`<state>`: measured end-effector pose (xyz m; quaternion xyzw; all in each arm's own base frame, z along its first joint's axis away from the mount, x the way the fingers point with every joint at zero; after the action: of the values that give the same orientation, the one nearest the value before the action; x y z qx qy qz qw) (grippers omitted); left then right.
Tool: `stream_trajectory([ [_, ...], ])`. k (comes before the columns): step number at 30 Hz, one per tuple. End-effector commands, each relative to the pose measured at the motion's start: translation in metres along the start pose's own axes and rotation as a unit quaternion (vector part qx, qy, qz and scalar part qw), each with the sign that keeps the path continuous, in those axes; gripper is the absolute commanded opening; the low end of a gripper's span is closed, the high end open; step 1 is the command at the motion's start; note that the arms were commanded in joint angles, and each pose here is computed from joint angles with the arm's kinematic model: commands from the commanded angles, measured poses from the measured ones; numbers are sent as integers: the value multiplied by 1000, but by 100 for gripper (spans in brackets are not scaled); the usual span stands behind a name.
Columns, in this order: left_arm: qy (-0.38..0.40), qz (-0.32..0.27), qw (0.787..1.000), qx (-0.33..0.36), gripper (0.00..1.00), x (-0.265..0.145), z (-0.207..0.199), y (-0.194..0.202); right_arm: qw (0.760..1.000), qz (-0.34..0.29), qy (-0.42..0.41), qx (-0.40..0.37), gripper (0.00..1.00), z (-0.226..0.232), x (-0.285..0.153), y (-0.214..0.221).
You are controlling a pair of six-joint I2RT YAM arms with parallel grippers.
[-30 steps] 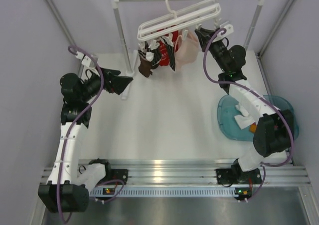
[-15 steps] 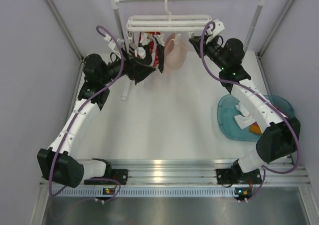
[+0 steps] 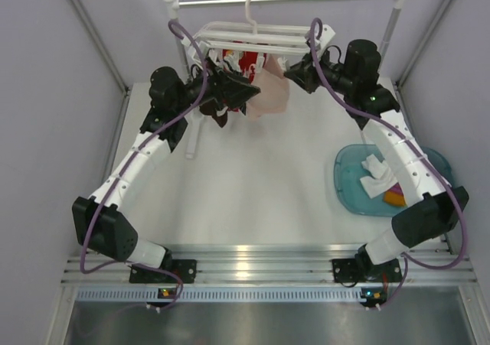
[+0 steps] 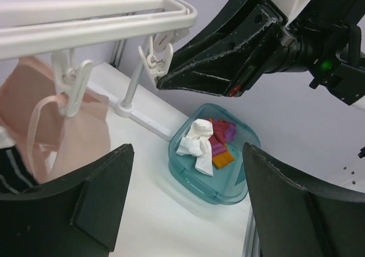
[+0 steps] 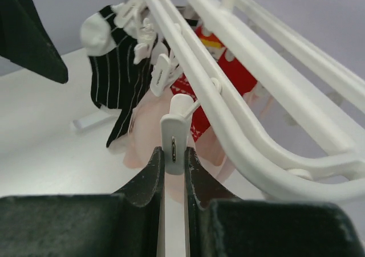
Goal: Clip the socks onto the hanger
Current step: Rotate the hanger at the clothesline, then open the clamp at the hanger.
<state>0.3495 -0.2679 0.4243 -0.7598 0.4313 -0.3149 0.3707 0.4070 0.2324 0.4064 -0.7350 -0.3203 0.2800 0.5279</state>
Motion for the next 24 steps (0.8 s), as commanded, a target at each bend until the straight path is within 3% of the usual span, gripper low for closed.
stream_trajectory([
  [1, 28, -39, 998, 41, 82, 3, -24, -28, 996, 29, -83, -5, 0, 31, -3, 2],
  [5, 26, -42, 998, 35, 82, 3, -24, -29, 997, 37, -66, -3, 0, 21, -2, 2],
  [11, 34, -56, 998, -17, 81, 12, -25, -36, 999, -18, -30, -13, 0, 16, 0, -15],
  [15, 51, -58, 996, -51, 76, 27, -36, -41, 999, -26, -17, -10, 0, 14, 2, -19],
  [24, 1, -53, 993, -105, 64, 60, -9, -29, 999, -34, -12, -9, 0, 21, 5, -26],
])
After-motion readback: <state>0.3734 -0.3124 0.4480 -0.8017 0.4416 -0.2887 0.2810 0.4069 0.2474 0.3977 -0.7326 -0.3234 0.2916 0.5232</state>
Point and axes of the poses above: each gripper's point midway between its finger pads, its own x axis out along the fingers, its own z axis along the line the jaws close on, y = z × x, the point moved 1 cm from there along -x, back along the fingers, and after that the axes turned 8 degrees about -x, right-handed, at the moved point
